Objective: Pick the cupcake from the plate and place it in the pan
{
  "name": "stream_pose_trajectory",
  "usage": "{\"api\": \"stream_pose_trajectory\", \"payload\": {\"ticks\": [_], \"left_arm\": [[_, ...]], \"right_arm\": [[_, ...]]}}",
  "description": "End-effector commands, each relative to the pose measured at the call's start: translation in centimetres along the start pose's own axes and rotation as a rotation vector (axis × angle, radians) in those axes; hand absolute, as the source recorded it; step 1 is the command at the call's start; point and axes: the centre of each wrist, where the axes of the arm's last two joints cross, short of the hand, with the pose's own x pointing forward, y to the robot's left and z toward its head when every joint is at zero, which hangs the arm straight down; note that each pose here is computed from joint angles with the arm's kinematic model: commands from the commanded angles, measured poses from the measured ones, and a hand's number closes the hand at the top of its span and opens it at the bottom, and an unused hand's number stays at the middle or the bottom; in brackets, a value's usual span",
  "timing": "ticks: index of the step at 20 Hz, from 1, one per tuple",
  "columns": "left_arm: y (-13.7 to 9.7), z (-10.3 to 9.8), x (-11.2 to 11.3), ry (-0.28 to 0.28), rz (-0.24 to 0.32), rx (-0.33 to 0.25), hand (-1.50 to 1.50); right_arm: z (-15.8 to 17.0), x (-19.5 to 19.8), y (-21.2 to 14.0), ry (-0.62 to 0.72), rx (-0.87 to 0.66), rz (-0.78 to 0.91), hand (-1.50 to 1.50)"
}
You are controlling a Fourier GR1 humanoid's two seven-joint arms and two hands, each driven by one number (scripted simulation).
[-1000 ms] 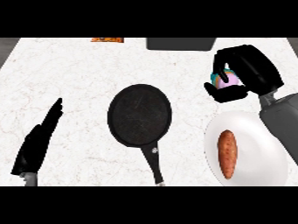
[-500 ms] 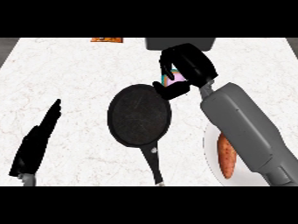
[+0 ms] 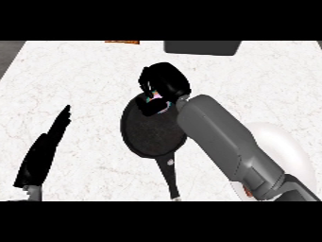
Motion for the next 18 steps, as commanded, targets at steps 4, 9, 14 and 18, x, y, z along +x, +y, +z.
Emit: {"api": "stream_pose_trajectory", "payload": {"ticks": [4,9,14,18], "left_arm": [[-0.6,-1.0,0.3,-0.032,-0.020,-0.037,0.00],[-1.7,-0.9,1.0,-0.031,-0.014,-0.044,0.00],[-1.1,-1.9,1.2,-0.042,-0.008,-0.052,0.00],[-2.8,-1.0,0.3,-0.025,0.007,-0.045,0.00]], "right_arm": [[-0.1,0.0,3.5,0.011,0.182,0.166,1.50],[1.9,-3.4,5.2,0.254,0.302,-0.250,-1.50],[1.8,-2.0,4.8,0.179,0.180,-0.476,-1.50],[2.7,-2.5,5.8,0.118,0.007,-0.551,-1.50]]}}
